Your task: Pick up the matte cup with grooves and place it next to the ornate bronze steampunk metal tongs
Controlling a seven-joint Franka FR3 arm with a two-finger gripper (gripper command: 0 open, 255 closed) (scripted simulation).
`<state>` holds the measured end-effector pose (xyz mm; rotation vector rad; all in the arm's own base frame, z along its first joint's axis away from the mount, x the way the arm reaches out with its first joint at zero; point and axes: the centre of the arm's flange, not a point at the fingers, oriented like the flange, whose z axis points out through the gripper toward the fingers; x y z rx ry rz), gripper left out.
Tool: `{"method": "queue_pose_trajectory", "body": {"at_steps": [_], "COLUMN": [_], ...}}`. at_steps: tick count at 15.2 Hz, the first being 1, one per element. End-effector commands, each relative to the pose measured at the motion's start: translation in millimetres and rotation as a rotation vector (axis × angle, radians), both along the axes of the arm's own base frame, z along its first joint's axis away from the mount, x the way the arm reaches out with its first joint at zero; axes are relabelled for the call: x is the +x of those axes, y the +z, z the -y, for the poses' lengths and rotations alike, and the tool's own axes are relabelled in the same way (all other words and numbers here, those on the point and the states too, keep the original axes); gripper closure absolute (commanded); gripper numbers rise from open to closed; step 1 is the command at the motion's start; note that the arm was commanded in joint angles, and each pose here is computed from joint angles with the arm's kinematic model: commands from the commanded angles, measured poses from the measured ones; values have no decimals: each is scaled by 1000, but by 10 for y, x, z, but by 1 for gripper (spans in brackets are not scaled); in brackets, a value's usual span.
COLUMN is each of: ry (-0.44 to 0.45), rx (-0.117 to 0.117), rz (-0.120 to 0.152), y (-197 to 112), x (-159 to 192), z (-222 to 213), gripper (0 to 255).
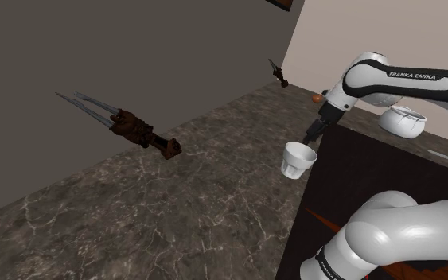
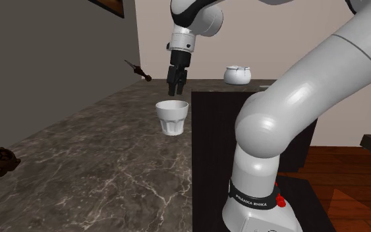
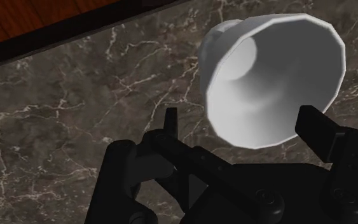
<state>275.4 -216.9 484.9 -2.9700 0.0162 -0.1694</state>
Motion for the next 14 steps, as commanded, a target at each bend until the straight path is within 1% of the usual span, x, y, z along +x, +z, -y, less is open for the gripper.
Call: {"method": "queue_pose_trajectory", "body": {"at_steps": [1,8,14], "ry": [-4,-4,-4], "rx": [4,4,4], "rz": [-2,-2,-2], "y": [-94,-456,-486], "x": [-68,-26,-23], "z": [165,103,98], "gripper": [0,0,0]}}
